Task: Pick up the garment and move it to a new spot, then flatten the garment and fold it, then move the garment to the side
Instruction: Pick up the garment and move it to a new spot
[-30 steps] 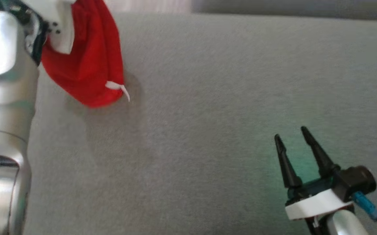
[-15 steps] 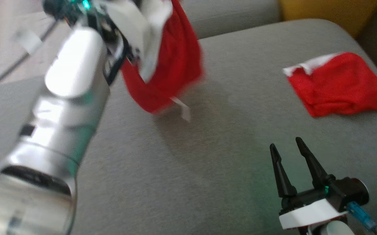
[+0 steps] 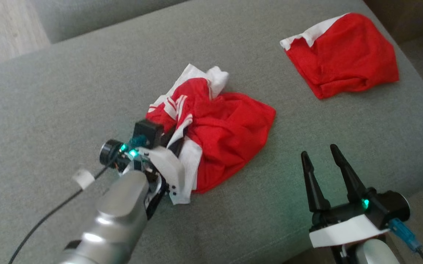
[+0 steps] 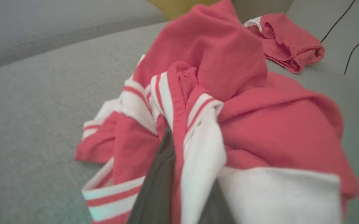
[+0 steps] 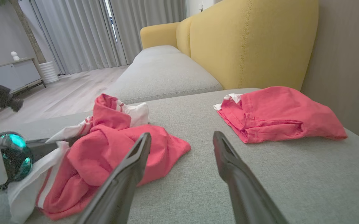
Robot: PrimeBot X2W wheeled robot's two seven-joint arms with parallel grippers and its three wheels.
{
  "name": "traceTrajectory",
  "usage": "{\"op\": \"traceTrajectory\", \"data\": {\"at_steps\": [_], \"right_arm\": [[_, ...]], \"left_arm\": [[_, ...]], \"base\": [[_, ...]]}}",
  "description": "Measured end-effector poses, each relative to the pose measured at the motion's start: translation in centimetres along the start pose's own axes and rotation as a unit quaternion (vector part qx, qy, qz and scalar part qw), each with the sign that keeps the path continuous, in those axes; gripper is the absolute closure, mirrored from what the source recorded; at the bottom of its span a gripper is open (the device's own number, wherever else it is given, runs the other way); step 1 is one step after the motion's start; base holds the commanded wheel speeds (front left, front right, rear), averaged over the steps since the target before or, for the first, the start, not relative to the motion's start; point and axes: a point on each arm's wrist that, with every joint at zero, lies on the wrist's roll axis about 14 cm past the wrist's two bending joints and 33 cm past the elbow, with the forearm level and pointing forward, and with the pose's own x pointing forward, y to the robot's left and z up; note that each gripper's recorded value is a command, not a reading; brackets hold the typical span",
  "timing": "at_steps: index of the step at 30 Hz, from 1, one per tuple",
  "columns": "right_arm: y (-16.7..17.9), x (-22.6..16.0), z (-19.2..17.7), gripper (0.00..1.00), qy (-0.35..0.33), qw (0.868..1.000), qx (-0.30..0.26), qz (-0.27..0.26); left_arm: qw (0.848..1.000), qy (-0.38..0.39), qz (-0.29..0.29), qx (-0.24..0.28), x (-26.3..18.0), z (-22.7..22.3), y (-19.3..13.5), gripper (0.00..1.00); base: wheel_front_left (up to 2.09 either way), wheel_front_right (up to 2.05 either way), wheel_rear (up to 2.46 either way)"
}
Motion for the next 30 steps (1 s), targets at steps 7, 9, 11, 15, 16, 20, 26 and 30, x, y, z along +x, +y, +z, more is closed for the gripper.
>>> {"op": "traceTrajectory", "data": {"at_steps": [7,9,11,15,16,20,26,30], "right_arm": [[1.4,1.0,-0.6,0.00,0.007,1.000,0.004,0.025],[2.1,1.1,-0.3,0.00,0.002,0.999,0.007,0.036],[2.7,1.1,0.0,0.00,-0.005,0.999,0.009,0.047],[3.1,0.1,-0.3,0.00,-0.005,0.998,0.024,0.054],[3.3,-0.2,-0.5,0.00,-0.001,0.998,0.026,0.058],[4.6,-0.6,-0.7,0.00,-0.001,0.996,0.031,0.081],[7.2,-0.1,0.7,0.00,-0.022,0.991,0.027,0.127],[7.2,-1.0,0.0,0.00,-0.013,0.991,0.024,0.131]], "left_arm": [[0.998,-0.057,0.022,-0.019,-1.3,0.0,-0.7,0.00],[0.995,-0.084,0.051,-0.024,-2.5,0.6,-0.3,0.00],[0.990,-0.103,0.087,-0.035,-4.0,1.0,0.2,0.00],[0.978,-0.140,0.147,-0.043,-7.8,1.5,0.5,0.00],[0.974,-0.150,0.166,-0.044,-8.9,1.6,0.7,0.00],[0.951,-0.194,0.236,-0.038,-13.9,1.7,2.0,0.00],[0.901,-0.261,0.342,-0.052,-22.3,1.8,4.2,0.00],[0.880,-0.285,0.378,-0.047,-26.0,1.2,3.8,0.00]], "base": [[0.00,0.00,0.00],[0.00,0.00,0.00],[0.00,0.00,0.00],[0.00,0.00,0.00],[0.00,0.00,0.00],[0.00,0.00,0.00],[0.00,0.00,0.00],[0.00,0.00,0.00]]}}
